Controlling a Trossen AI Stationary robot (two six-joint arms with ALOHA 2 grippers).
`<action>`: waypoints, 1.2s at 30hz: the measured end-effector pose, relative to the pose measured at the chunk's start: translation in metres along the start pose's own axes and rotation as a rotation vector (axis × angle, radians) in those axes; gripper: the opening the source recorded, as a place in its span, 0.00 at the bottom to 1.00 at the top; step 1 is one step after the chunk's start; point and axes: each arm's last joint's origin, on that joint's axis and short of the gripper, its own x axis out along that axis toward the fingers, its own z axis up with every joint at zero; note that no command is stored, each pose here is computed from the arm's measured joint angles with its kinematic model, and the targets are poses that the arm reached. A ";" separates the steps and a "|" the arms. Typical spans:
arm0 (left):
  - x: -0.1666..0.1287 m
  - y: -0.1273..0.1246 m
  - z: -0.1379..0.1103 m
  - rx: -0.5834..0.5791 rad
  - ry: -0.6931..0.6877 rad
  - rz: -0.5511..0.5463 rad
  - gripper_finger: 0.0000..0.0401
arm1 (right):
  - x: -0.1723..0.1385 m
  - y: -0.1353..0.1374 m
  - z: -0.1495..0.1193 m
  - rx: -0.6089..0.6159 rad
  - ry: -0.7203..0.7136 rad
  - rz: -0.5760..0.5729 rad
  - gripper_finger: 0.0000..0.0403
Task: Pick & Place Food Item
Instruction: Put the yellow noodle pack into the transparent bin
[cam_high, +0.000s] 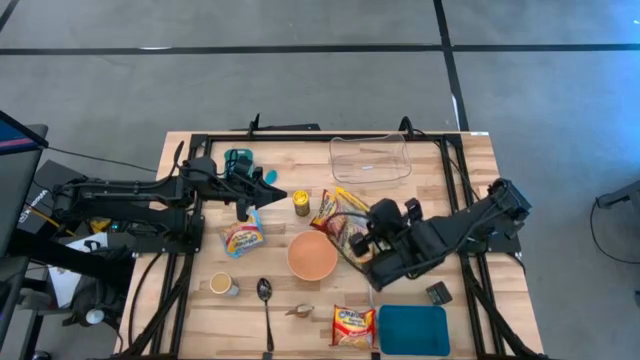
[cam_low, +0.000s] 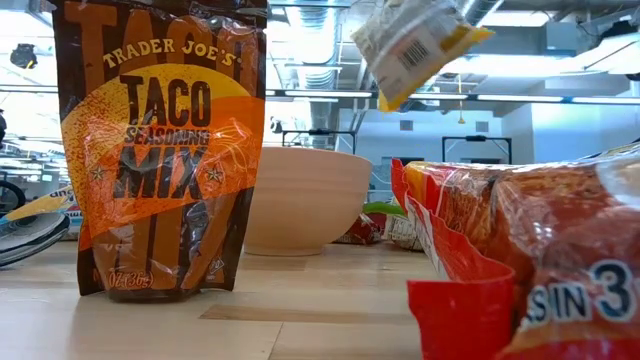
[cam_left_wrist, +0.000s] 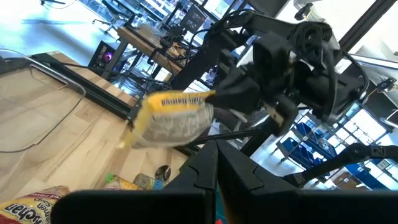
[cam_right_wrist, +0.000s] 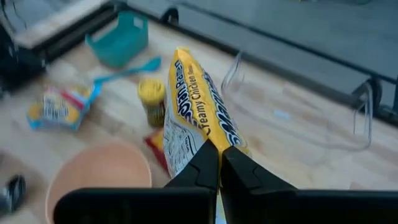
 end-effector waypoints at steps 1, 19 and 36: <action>0.000 0.000 0.000 0.000 0.000 0.000 0.00 | 0.001 0.000 0.003 0.011 -0.019 -0.005 0.00; 0.000 0.000 0.000 0.010 0.000 0.000 0.00 | 0.043 -0.035 0.063 0.062 -0.121 -0.178 0.00; 0.000 0.000 0.000 0.010 0.000 0.000 0.00 | 0.039 -0.127 0.130 0.078 -0.090 -0.230 0.00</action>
